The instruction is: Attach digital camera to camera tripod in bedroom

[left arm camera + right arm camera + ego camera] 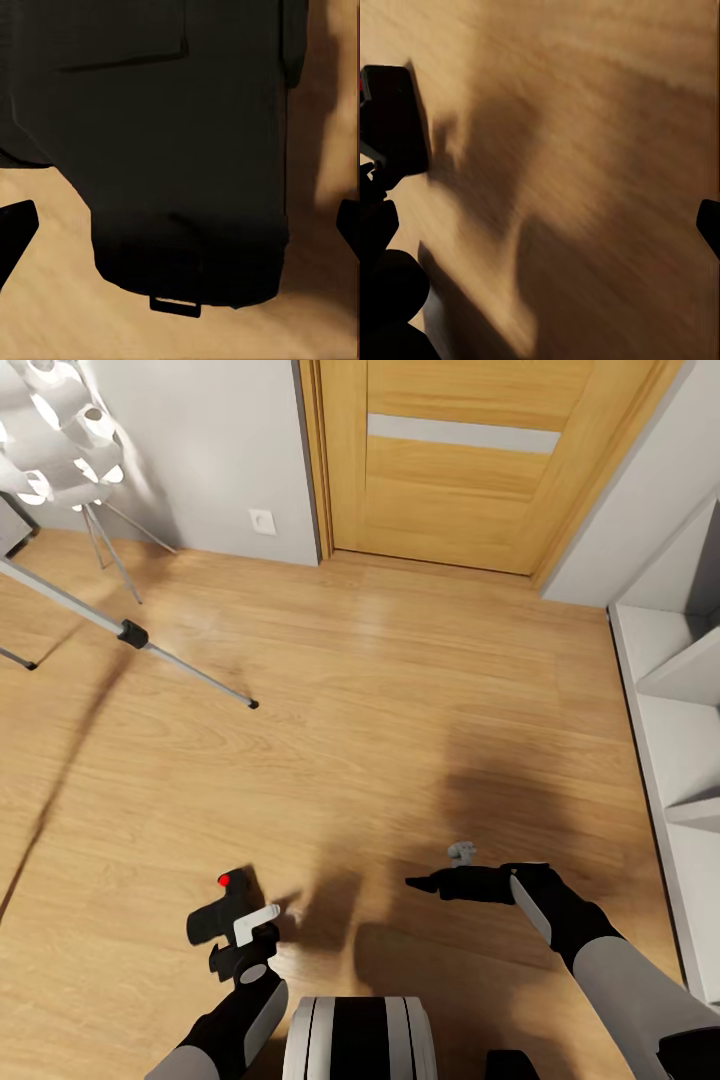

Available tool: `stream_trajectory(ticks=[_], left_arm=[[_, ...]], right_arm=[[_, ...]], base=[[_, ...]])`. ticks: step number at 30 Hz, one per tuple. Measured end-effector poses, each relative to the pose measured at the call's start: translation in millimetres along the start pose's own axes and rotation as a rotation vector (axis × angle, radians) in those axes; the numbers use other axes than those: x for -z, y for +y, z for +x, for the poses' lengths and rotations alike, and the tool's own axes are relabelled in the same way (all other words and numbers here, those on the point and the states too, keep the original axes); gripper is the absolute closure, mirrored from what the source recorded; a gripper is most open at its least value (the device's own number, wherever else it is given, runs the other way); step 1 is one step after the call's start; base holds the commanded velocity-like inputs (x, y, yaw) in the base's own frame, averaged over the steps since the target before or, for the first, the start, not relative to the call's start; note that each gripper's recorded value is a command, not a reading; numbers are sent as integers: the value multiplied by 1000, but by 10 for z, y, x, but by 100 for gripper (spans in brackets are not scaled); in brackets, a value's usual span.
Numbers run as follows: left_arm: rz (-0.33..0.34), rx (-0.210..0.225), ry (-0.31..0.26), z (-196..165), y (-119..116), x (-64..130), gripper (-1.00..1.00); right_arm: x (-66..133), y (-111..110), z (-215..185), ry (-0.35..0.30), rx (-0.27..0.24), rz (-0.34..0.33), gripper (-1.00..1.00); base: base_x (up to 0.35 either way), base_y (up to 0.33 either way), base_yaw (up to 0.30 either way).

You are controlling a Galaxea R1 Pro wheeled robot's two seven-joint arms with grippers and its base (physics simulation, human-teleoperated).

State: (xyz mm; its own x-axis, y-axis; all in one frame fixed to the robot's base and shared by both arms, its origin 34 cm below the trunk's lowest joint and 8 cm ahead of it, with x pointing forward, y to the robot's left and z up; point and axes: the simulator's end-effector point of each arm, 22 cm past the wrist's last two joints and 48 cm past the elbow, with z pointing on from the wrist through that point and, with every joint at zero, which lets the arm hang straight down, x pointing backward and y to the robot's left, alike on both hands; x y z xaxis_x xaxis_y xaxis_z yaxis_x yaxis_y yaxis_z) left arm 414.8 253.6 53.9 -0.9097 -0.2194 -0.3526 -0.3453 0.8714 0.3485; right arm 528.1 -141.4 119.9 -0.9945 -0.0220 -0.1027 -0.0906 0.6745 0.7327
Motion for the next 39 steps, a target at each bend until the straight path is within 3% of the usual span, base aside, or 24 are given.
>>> stream_trajectory(ticks=[32,33,39], left_arm=[[-1,-1,0,1,10,-5,-100],[-1,-1,0,2,14,-8,100],[-3,-2,-3,-5,35,-20,100]], right_arm=[[-1,-1,1,1,0,0,-100],[-1,-1,2,1,0,0,-100],[0,-1,1,0,0,0,-100]], base=[[4,0,0],[0,0,0],[0,0,0]])
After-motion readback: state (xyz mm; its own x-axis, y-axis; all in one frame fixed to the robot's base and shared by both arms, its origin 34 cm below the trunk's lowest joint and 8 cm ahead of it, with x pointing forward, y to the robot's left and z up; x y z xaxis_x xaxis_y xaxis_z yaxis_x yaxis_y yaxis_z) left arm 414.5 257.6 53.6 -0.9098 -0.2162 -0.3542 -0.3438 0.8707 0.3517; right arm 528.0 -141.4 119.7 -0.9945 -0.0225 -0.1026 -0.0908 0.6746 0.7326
